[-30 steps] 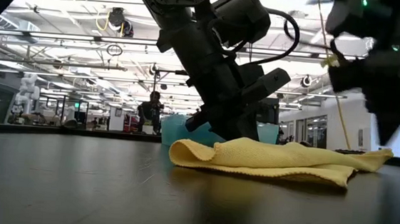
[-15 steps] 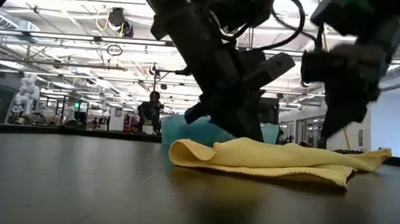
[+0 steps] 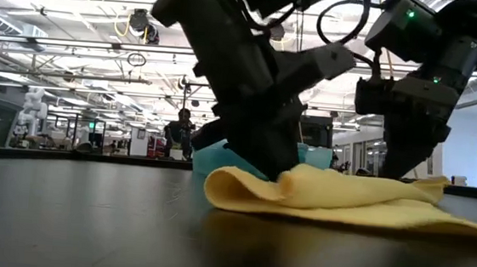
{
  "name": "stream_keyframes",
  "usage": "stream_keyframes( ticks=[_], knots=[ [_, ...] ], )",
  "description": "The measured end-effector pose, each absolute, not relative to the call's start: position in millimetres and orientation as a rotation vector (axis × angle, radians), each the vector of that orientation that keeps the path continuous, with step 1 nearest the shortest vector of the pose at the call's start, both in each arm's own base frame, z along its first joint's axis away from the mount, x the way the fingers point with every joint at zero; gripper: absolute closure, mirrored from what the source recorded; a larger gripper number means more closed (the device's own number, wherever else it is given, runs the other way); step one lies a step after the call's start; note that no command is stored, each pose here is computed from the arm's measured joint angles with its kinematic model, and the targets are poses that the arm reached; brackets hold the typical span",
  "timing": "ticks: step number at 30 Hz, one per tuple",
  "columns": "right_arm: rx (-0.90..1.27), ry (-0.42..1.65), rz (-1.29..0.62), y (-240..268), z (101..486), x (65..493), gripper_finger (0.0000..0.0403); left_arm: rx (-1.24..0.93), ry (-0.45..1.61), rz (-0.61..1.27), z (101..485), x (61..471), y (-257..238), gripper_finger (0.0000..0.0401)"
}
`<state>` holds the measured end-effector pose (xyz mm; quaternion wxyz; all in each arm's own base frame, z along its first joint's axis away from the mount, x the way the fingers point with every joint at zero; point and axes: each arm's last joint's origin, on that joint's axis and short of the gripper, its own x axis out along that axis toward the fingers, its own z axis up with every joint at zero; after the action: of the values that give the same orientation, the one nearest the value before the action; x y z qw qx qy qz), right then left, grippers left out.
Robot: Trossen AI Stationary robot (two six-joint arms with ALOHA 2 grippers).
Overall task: Fold microfiber towels
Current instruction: Fold the yellow microfiber towel
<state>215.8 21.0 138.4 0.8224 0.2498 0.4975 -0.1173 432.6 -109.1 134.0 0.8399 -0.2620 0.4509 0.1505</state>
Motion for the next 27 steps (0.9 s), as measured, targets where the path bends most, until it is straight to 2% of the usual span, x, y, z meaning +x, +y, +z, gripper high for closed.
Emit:
stream_keyframes(
  ticks=[7, 11, 16, 27],
  knots=[
    [0.508, 1.045, -0.272, 15, 136, 218, 0.0403, -0.630, 0.940, 0.313, 135, 429, -128, 0.0399],
    [0.585, 0.988, -0.128, 24, 142, 226, 0.0403, -0.686, 0.904, 0.404, 135, 428, -128, 0.0398],
    [0.589, 0.944, -0.074, 36, 146, 229, 0.0403, -0.768, 0.833, 0.521, 135, 428, -125, 0.0398],
    [0.489, 1.033, -0.103, 31, 118, 237, 0.0403, -0.811, 0.843, 0.481, 135, 421, -150, 0.0399]
  ],
)
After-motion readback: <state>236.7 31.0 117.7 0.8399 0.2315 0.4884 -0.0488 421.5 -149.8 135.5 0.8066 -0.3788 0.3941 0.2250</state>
